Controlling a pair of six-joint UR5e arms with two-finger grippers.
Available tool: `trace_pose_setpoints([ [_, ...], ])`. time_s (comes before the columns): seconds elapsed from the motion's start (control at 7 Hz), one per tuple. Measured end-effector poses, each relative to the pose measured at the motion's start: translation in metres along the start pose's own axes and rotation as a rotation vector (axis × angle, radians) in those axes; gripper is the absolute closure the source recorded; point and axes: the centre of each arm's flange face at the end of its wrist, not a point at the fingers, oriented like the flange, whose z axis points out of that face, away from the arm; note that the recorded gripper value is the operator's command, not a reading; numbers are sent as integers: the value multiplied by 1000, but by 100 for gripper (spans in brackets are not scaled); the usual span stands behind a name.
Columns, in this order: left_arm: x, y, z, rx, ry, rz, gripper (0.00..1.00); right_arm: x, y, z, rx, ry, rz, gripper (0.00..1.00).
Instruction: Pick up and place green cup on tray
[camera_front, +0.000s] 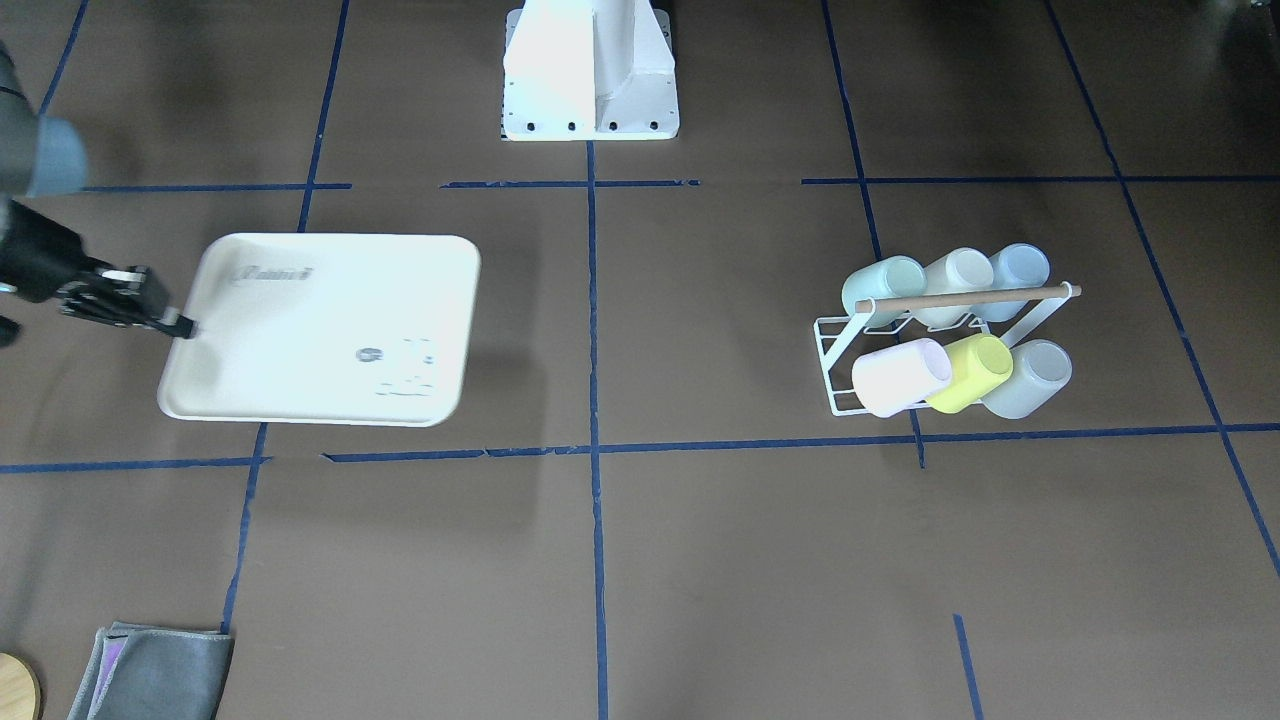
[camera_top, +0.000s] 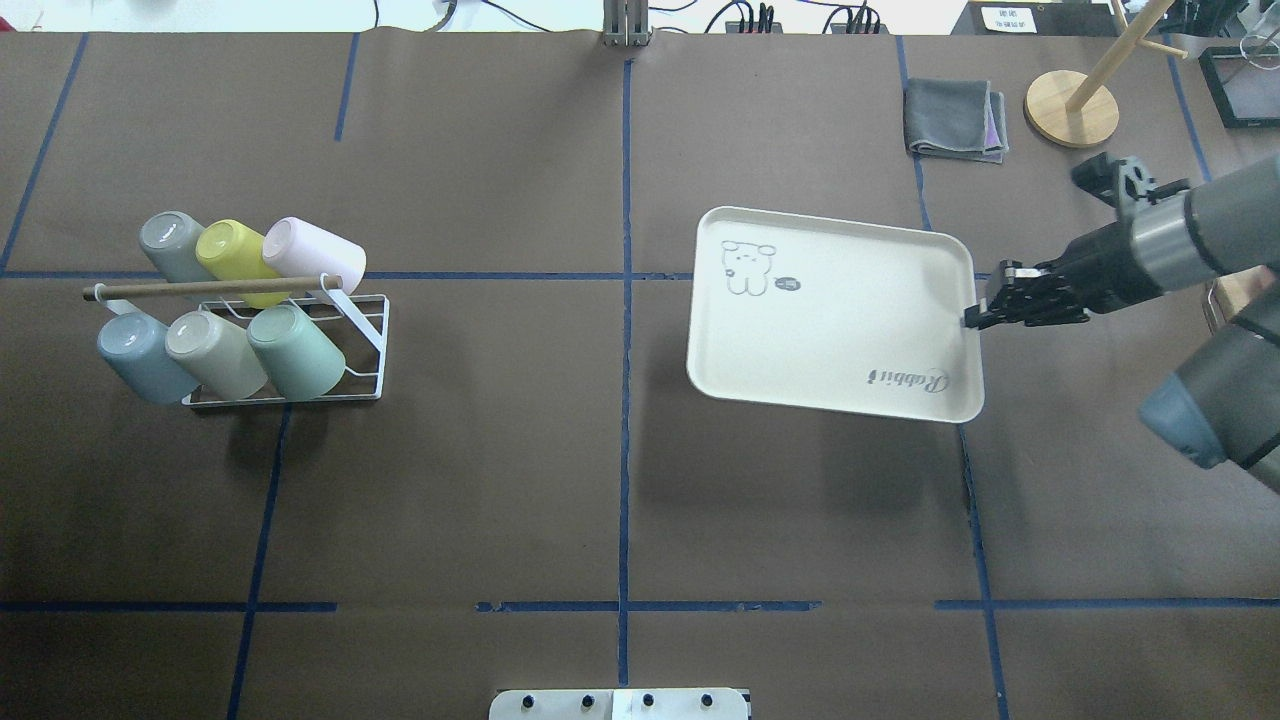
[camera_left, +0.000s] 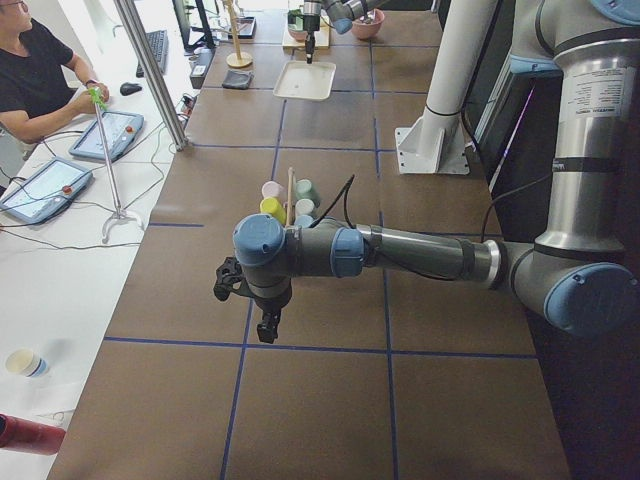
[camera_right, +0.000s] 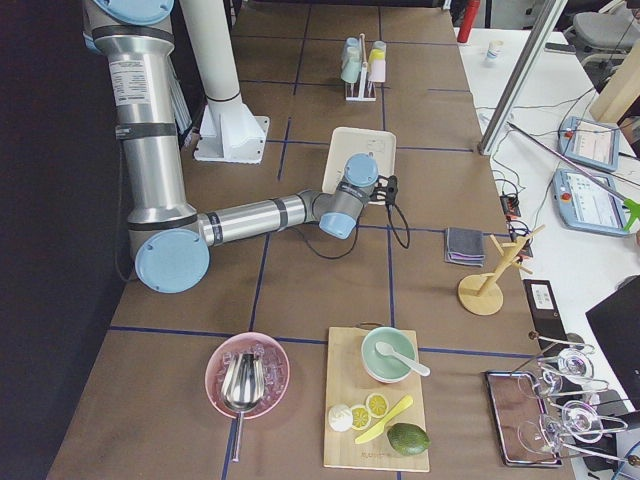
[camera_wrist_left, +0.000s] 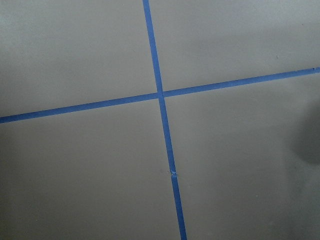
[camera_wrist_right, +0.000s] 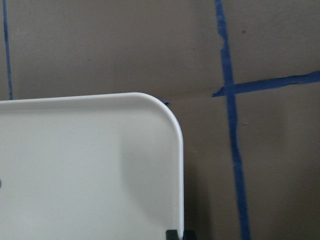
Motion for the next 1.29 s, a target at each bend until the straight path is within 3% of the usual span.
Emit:
trace_pose_setpoints([
  [0.43, 0, 1, 1, -1, 0, -1, 0, -100, 32, 87, 1, 68, -13, 100],
  [1.0, 0, 0, 0, 0, 0, 0, 0, -154, 71, 135, -11, 96, -38, 100],
  [1.14, 0, 0, 0, 0, -1, 0, 0, -156, 77, 141, -17, 99, -42, 87],
  [1.29, 0, 0, 0, 0, -1, 0, 0, -156, 80, 145, -19, 102, -45, 11],
])
